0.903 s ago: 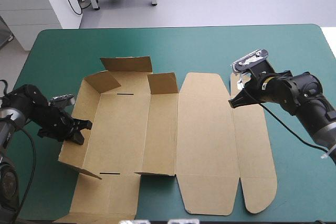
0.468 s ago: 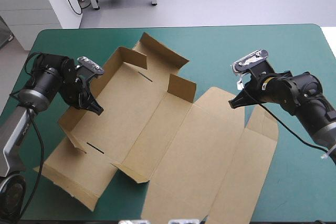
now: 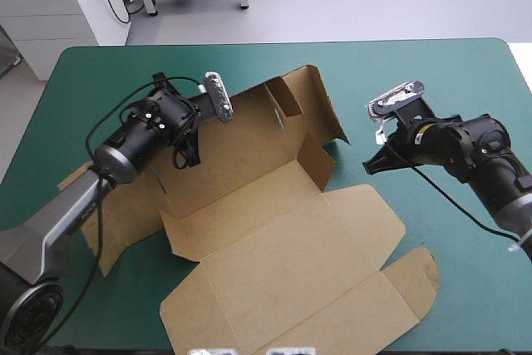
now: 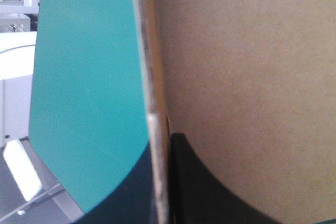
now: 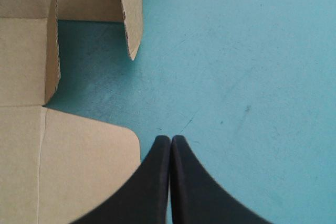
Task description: Fold the box
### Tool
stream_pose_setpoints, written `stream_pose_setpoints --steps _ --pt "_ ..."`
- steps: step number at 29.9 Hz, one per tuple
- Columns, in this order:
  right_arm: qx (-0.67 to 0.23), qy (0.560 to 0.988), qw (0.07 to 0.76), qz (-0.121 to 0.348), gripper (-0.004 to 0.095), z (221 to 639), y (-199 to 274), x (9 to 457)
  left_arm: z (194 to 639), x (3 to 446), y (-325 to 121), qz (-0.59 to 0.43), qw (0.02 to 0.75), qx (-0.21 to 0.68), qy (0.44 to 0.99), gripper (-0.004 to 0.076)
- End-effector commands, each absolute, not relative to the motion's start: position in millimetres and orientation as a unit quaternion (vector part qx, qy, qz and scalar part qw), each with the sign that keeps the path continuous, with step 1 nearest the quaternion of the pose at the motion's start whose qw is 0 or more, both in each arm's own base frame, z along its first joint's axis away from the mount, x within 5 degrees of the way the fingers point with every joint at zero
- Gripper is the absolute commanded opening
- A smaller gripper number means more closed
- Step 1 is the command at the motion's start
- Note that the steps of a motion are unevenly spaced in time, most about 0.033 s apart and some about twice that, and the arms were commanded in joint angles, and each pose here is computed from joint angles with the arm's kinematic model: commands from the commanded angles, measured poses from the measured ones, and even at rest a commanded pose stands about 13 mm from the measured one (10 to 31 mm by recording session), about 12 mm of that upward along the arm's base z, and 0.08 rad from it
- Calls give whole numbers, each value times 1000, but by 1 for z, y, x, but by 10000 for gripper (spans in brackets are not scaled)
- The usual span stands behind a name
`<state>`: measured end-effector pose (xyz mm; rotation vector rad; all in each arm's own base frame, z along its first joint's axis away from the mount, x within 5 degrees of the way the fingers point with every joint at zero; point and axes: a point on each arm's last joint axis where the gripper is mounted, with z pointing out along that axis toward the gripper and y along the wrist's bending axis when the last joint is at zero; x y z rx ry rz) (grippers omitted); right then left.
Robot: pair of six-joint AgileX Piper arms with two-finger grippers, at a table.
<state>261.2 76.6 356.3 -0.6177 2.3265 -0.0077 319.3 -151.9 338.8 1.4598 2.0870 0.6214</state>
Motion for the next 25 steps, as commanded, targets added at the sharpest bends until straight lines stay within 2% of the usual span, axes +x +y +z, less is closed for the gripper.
stream_pose_setpoints --steps 1,8,14,18,22,25 --pt "-236 884 404 -7 -21 375 74 259 352 314 -175 253 305 563 725 -8" --pt "-236 884 404 -7 -21 375 74 259 364 301 -210 335 376 570 650 -8" --pt "-236 884 403 -7 -21 375 74 259 370 292 -227 350 408 584 608 -8" --pt "-236 885 402 -7 -21 375 74 259 367 289 -230 365 404 591 595 -8" --pt "-225 888 402 -2 -21 375 74 259 358 274 -237 395 436 591 552 -8" --pt "-224 888 402 -2 -21 375 74 259 344 257 -239 400 455 586 539 -8"
